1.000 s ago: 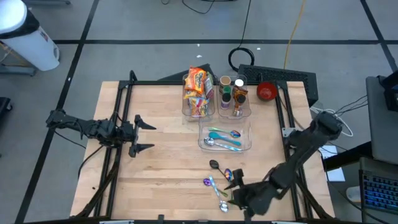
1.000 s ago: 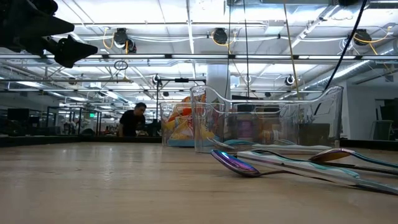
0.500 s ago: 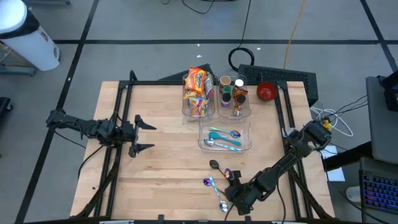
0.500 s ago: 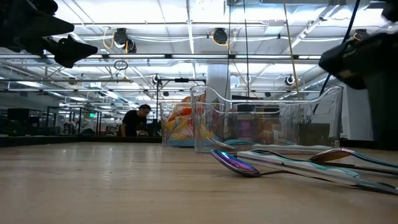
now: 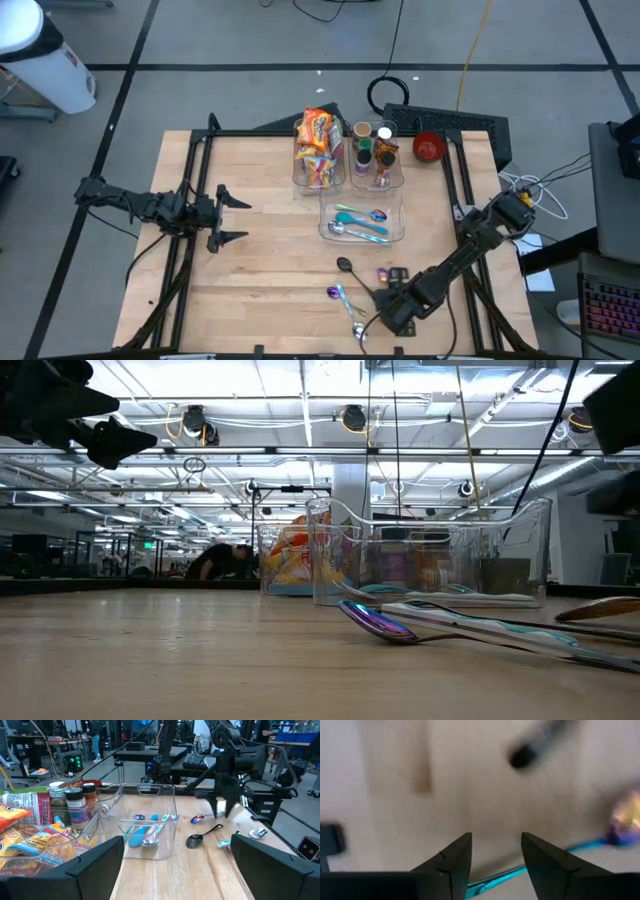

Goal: Pick & Place Food Item
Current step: Put the right blue green spoon into the bottom transparent bin

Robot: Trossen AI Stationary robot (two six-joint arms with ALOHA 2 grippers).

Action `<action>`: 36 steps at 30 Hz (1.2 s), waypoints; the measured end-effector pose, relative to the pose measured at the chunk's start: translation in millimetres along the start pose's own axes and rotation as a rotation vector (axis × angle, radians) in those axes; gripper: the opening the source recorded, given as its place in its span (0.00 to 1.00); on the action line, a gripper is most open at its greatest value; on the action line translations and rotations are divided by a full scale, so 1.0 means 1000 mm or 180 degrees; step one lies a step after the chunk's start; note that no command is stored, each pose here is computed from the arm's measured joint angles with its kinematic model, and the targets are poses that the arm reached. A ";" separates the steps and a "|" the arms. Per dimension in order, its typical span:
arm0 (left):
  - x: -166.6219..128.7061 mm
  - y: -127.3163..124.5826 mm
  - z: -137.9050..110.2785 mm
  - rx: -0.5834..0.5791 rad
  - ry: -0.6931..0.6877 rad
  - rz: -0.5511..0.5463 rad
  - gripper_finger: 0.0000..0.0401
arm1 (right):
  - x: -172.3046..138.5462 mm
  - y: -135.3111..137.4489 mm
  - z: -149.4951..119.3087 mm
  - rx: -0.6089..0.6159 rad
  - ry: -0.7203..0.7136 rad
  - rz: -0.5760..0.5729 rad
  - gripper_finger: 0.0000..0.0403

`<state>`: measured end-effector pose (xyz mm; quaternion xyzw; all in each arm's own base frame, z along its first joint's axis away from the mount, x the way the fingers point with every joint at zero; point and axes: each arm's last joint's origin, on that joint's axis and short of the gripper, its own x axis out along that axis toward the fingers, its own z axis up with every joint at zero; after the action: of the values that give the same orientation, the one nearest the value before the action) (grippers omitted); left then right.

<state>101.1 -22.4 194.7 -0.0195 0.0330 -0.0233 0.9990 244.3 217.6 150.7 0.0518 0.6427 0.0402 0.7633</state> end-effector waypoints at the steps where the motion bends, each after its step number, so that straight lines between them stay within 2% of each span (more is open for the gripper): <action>1: 0.000 0.000 0.000 0.0000 -0.0001 0.0000 0.93 | -0.003 -0.001 -0.003 0.0060 0.0059 -0.0028 0.40; 7: 0.000 0.000 0.000 0.0000 -0.0001 0.0000 0.93 | -0.032 -0.005 -0.013 0.0418 0.0047 -0.0097 0.38; 13: 0.000 0.000 0.000 0.0000 0.0001 0.0000 0.93 | -0.050 -0.012 -0.021 0.0709 -0.0374 -0.0450 0.38; 21: 0.000 0.000 0.000 0.0000 0.0000 0.0000 0.93 | -0.024 -0.030 -0.034 0.0898 -0.0399 -0.0561 0.38; 29: 0.000 0.000 0.000 0.0000 0.0000 0.0000 0.93 | 0.005 -0.051 -0.045 0.0978 -0.0541 -0.0435 0.38; 32: 0.000 0.000 0.000 -0.0001 -0.0001 0.0000 0.93 | 0.008 -0.054 -0.049 0.0936 -0.0501 -0.0491 0.34; 36: 0.000 0.000 0.000 0.0000 0.0001 0.0000 0.93 | 0.007 -0.055 -0.049 0.0880 -0.0513 -0.0495 0.20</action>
<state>101.1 -22.4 194.6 -0.0195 0.0332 -0.0233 0.9990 196.9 165.7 128.8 0.1094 0.5809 -0.1120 0.7988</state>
